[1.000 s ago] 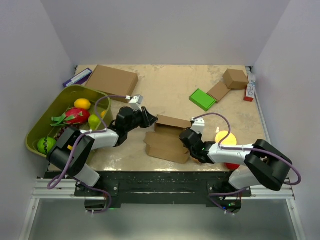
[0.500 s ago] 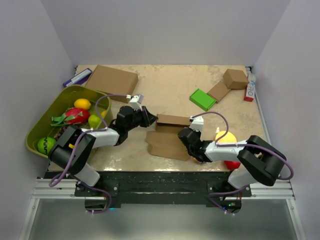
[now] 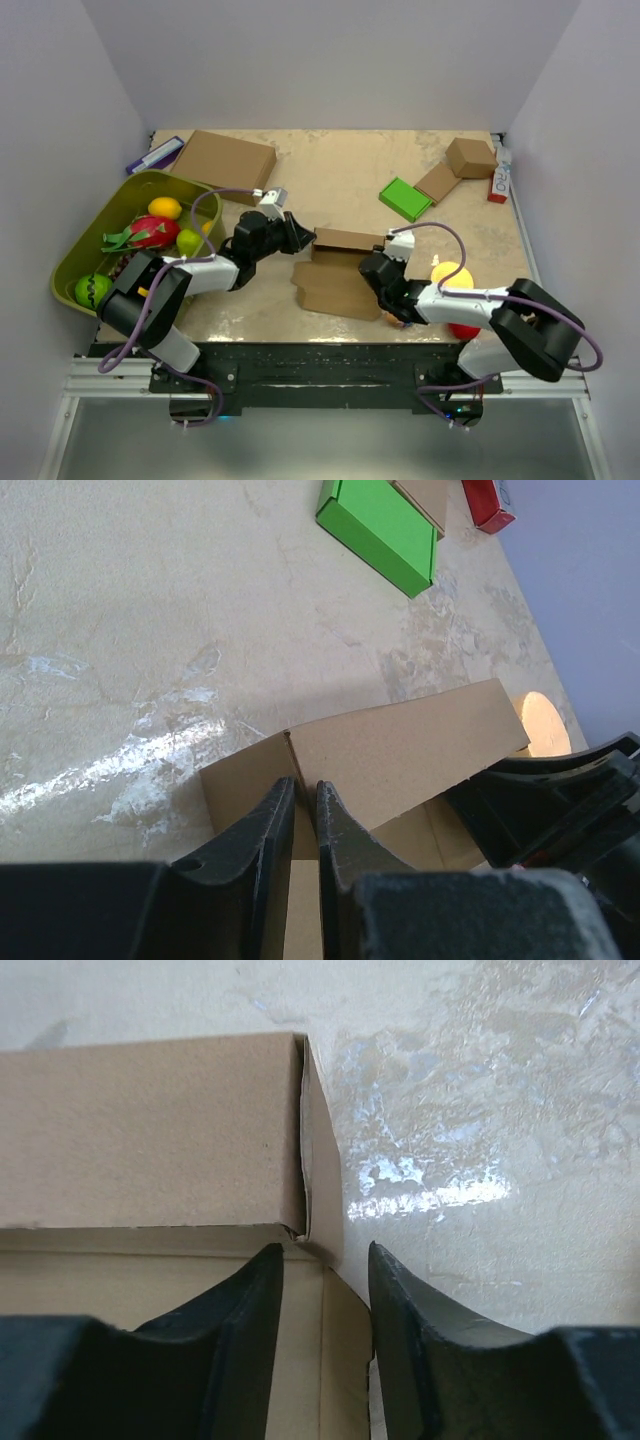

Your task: Fold the paper box

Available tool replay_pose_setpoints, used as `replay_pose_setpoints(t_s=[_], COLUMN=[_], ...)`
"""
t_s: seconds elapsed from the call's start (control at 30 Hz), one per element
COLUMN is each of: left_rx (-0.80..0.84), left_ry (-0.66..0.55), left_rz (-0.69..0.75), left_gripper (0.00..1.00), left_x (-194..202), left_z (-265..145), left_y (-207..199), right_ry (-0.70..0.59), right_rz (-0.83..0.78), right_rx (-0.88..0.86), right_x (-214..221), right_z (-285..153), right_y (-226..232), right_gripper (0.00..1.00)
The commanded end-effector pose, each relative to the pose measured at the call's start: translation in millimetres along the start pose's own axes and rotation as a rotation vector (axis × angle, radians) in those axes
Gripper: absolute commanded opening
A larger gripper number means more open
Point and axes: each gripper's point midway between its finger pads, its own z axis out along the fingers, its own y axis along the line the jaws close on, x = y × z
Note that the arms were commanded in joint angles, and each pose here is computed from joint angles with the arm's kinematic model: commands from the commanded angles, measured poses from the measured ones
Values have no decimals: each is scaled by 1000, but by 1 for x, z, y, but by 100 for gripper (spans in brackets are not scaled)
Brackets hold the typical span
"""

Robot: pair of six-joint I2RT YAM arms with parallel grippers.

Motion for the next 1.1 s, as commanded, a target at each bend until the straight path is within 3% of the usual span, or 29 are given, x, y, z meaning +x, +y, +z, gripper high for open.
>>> replay_pose_setpoints(t_s=[0.0,0.4,0.73,0.97,1.07], left_rx=[-34,-30,-25,-15,-18], left_ry=[48,53,53,54,57], left_rz=[19,20,21,21,19], left_gripper=[18,18,18,17,17], left_x=[10,10,8,7,9], left_z=[1,2,3,4,3], left_y=[11,10,8,5,7], right_ry=[-85,-98,-116,-165,-173], right_rz=[91,117,91,98,107], right_rx=[29,-46,-37,-14,-7], right_x=[-24,-36,-35,-37,-37], right_z=[-4,7,20,31,36], right_y=[-11,-11,-3,-2,2], right_gripper=[46,49,46,37,26])
